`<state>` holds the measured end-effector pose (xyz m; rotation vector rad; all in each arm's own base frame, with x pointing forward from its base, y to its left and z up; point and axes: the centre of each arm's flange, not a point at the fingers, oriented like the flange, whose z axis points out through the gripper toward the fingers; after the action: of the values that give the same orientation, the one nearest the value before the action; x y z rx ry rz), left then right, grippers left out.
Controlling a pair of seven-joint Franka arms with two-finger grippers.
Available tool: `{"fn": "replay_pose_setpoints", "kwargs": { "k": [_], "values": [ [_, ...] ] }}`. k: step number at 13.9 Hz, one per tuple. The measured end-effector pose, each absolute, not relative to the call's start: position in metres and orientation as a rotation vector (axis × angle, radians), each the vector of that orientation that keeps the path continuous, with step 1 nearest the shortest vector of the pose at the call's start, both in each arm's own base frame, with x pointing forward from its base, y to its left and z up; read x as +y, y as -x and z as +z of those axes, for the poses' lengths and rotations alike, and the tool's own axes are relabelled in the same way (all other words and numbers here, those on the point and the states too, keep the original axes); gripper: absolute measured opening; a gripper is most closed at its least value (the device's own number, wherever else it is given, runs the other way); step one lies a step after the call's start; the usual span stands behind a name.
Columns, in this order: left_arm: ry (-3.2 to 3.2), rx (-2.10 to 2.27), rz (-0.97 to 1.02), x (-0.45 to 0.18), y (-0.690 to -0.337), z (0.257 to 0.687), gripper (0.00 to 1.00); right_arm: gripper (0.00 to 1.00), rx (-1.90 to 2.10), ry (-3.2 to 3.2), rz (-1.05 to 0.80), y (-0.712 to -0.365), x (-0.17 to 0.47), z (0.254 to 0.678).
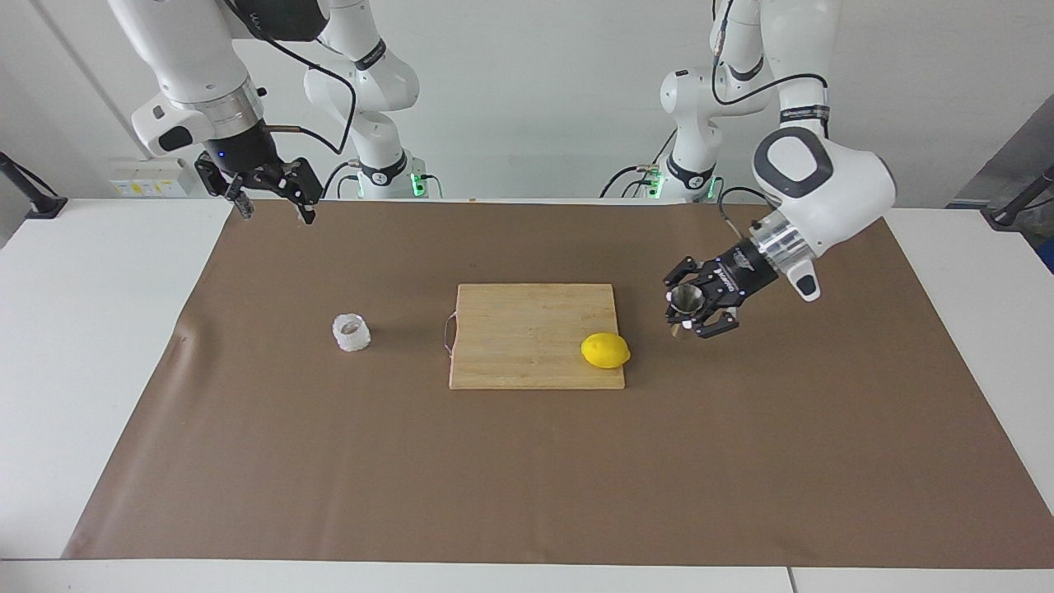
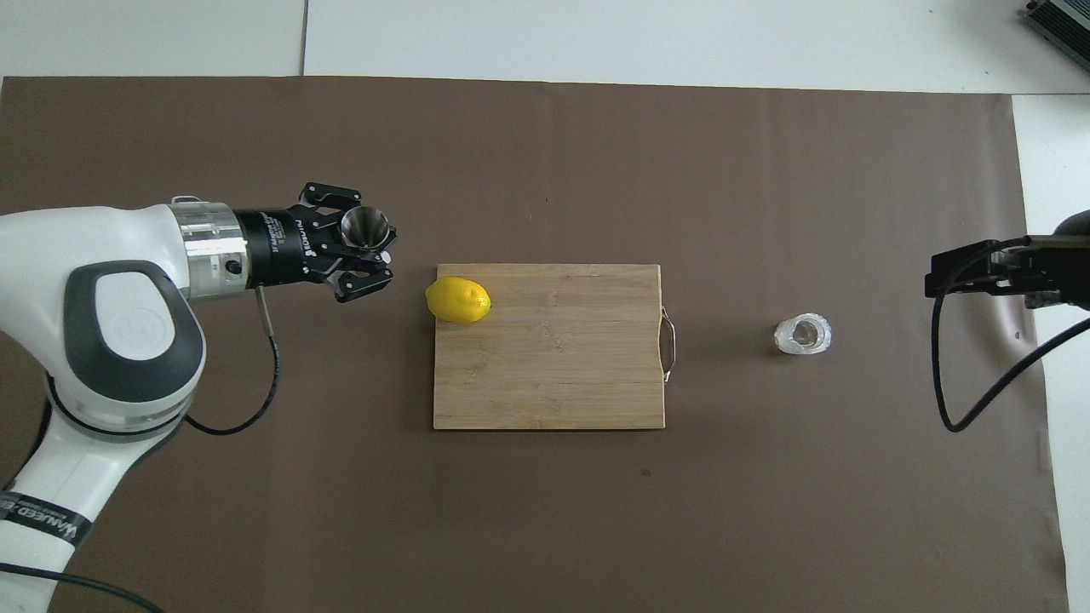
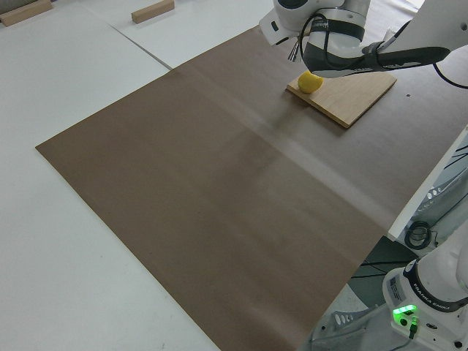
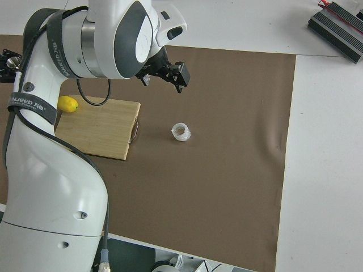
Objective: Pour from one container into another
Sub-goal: 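Lift the metal cup with the left gripper over the wooden board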
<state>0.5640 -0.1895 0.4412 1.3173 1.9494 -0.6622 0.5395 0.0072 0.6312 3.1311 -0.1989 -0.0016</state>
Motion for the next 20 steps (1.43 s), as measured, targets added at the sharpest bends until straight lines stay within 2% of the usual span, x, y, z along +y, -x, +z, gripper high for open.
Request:
{"fn": "replay_pose_setpoints", "kwargs": {
  "k": [3,9,16,20],
  "values": [
    [-1.189,1.991,-0.610,-0.255,-0.530,0.423,0.08,1.00,-0.199,-3.131,-0.002,-0.540,0.007,0.631],
    [-0.743,2.160,-0.445,-0.328,-0.449,0.391,0.08,1.00,-0.199,-3.131,-0.002,-0.540,0.007,0.631],
    [-0.760,2.200,-0.443,-0.355,-0.434,0.367,0.08,1.00,-0.199,-3.131,-0.002,-0.540,0.007,0.631],
    [-0.800,2.203,-0.433,-0.370,-0.440,0.352,0.08,1.00,-0.199,-3.131,-0.002,-0.540,0.007,0.631]
  ]
}}
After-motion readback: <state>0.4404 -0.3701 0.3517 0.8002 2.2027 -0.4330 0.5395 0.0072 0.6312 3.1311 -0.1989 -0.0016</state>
